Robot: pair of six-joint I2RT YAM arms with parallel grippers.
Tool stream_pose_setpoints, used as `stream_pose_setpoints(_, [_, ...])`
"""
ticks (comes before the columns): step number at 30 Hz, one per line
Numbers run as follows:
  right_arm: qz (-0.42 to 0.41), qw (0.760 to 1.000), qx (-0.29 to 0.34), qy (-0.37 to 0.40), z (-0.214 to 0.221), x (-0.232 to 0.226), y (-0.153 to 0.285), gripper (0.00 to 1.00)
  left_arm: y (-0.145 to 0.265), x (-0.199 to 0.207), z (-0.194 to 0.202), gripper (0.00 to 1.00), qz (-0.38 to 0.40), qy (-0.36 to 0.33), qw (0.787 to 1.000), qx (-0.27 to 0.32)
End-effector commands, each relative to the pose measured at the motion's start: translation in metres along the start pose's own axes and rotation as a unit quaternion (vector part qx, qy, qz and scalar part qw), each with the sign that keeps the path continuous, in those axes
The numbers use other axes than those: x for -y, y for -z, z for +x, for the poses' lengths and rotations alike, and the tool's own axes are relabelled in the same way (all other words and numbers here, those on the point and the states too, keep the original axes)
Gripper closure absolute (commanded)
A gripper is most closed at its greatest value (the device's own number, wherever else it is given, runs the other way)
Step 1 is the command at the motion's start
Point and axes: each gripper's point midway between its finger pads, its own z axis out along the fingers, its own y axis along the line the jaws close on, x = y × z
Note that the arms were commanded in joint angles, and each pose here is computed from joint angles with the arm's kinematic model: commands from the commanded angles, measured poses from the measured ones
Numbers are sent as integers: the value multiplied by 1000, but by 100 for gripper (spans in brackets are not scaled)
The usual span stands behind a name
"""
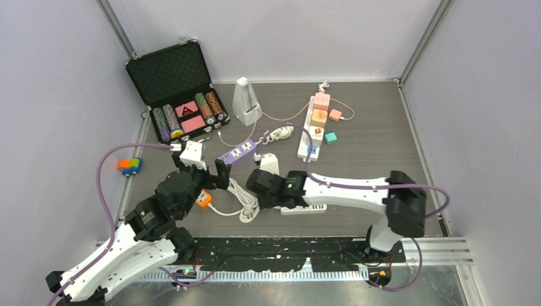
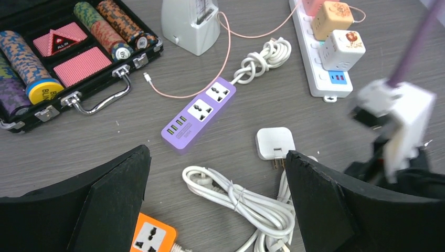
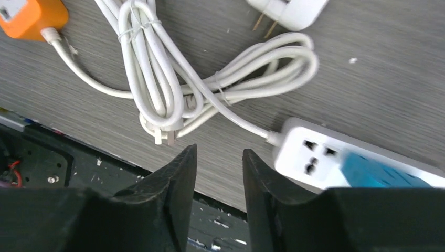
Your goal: Insert the plug
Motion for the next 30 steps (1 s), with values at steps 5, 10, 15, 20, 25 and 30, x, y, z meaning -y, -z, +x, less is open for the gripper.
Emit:
stream_pose_setpoints(5, [-6, 998, -59, 36, 29, -16, -41, 60, -1, -4, 3, 0, -11, 11, 1000, -1])
stream_pose_setpoints(10, [37, 996, -80, 29, 46, 16, -56, 62, -6, 0, 6, 0, -3, 15, 1000, 1])
stream_pose_setpoints(15, [74, 993, -90, 20, 55, 49, -62, 62, -11, 3, 11, 0, 1, 11, 1000, -8])
stream_pose_setpoints(20, [117, 989, -93, 16, 59, 87, -62, 62, -15, 5, 14, 0, 4, 12, 1000, -10])
stream_pose_setpoints(25, [141, 986, -87, 9, 58, 117, -57, 62, -17, 6, 17, 0, 6, 13, 1000, -13])
stream_pose_setpoints(30, [168, 982, -91, 0, 62, 153, -53, 62, -19, 6, 19, 0, 7, 12, 1000, -14])
